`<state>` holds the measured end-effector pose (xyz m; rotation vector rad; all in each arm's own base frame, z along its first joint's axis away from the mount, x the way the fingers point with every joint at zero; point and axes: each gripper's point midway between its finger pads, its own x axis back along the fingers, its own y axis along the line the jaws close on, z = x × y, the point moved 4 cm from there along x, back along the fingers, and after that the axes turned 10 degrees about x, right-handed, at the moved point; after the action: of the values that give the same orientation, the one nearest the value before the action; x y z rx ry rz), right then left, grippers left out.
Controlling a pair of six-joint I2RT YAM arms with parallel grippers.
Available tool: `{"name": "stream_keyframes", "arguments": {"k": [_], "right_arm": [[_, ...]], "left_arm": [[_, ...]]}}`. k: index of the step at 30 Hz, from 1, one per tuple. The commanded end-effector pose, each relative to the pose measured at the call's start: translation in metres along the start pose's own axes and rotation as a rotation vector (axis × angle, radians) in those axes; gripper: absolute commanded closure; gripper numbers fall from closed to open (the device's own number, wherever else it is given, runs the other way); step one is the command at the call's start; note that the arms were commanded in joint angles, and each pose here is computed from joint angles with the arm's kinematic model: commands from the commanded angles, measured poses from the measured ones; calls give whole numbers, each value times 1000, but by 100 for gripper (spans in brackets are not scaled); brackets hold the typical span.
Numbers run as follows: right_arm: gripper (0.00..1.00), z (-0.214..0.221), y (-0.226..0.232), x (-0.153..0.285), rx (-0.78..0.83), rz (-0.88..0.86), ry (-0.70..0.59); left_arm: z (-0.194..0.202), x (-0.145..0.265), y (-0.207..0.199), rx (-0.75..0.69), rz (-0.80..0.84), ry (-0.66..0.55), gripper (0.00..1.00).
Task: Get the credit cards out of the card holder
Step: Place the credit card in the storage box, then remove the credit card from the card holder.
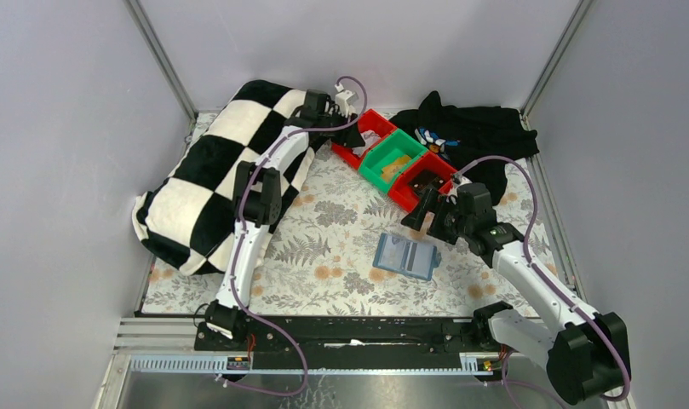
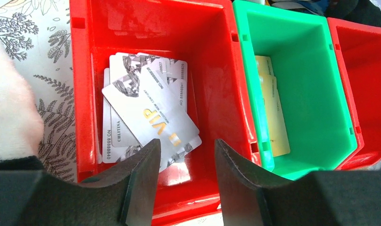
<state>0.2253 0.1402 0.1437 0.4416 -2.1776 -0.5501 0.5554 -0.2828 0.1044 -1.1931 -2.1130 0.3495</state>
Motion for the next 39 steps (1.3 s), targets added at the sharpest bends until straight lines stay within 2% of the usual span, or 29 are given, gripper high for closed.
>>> {"name": "stream_keyframes", "arguments": {"k": [1,5,9,12,16,20,24,28,32,39], "right_arm": [[0,-11,3,9,4,6,-57],[0,-4,-4,10,-9,46,-41],[0,3,-9,9,-29,63,-24],[0,10,-13,8,-43,73,-13],[1,25,-22,2,-76,92,30],[8,38,-31,-3,-100,116,64],[15,47,-40,-8,-106,150,96],[18,56,-48,-14,-111,178,129],[20,60,-51,-18,-115,182,133],[23,61,-49,-20,-115,152,129]], "left_arm": [[-68,34,-52,-145,-33,-137,49],[-90,69,-91,-184,-114,-191,49],[-81,98,-134,-172,-208,-210,48],[-57,107,-173,-120,-243,-201,48],[2,95,-212,7,-272,-112,48],[73,81,-237,189,-297,2,50],[129,75,-251,289,-338,73,50],[161,71,-259,375,-304,84,51],[192,61,-251,414,-292,161,55],[213,51,-241,433,-289,192,57]]}}
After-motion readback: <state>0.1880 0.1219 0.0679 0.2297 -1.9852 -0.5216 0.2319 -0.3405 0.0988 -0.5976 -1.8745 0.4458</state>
